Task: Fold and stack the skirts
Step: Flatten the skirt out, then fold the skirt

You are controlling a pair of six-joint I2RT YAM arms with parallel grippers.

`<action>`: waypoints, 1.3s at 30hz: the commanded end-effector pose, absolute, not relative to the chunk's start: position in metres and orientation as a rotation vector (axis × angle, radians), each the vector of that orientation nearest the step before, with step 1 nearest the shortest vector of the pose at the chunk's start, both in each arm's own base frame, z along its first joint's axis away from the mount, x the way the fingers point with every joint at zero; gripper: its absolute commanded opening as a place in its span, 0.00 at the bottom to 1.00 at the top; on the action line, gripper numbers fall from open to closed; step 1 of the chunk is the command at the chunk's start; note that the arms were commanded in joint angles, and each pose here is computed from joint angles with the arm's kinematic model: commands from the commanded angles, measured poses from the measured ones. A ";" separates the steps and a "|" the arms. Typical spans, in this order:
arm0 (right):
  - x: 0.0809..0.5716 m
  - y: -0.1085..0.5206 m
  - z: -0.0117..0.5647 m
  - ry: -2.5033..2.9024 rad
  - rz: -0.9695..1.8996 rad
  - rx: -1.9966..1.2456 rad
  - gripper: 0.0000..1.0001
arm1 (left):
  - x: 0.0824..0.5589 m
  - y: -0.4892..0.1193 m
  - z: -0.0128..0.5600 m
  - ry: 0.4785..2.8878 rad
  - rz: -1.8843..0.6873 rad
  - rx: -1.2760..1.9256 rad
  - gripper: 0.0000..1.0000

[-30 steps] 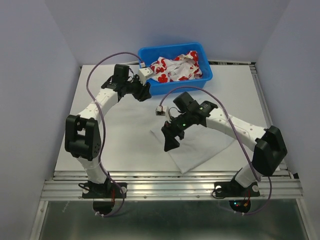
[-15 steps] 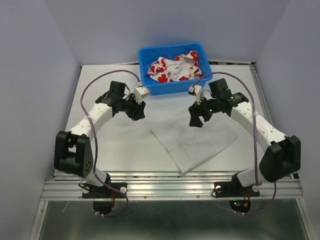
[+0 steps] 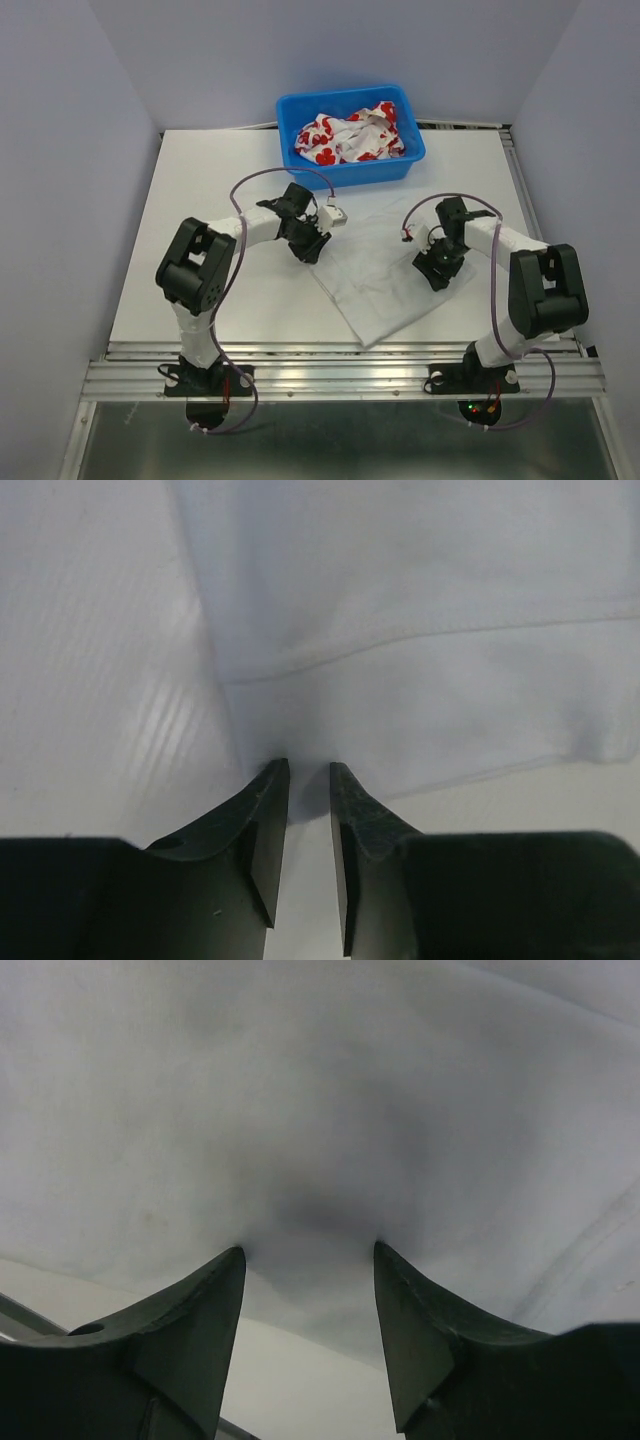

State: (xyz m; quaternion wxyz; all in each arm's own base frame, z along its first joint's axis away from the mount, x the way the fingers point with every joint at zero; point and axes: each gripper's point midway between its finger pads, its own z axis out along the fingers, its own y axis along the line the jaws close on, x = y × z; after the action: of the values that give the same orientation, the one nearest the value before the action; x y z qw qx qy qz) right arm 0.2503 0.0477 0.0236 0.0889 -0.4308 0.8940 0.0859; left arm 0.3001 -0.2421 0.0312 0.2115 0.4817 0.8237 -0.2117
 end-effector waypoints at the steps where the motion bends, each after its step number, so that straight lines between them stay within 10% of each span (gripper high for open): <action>1: 0.235 0.045 0.005 2.665 0.265 -1.402 0.57 | 0.349 -0.247 0.024 2.305 -0.448 1.273 0.31; 14: 0.208 0.164 0.041 2.559 0.661 -1.426 0.62 | 0.434 -0.223 0.084 2.180 -0.304 1.194 0.33; 22: 0.214 0.136 0.101 2.274 0.379 -1.512 0.68 | 0.335 -0.196 0.152 1.880 -0.354 1.405 0.57; 39: 0.212 0.079 0.042 2.105 -0.050 -1.656 0.57 | 0.199 -0.222 0.067 1.781 -0.355 1.772 0.57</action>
State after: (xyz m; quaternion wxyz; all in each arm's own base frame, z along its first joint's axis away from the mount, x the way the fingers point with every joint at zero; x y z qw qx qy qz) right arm 0.1782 0.0740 0.0286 0.1584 -0.5969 0.7861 0.0251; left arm 0.1915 -0.2101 0.0605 0.2619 0.6616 0.6865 -0.1494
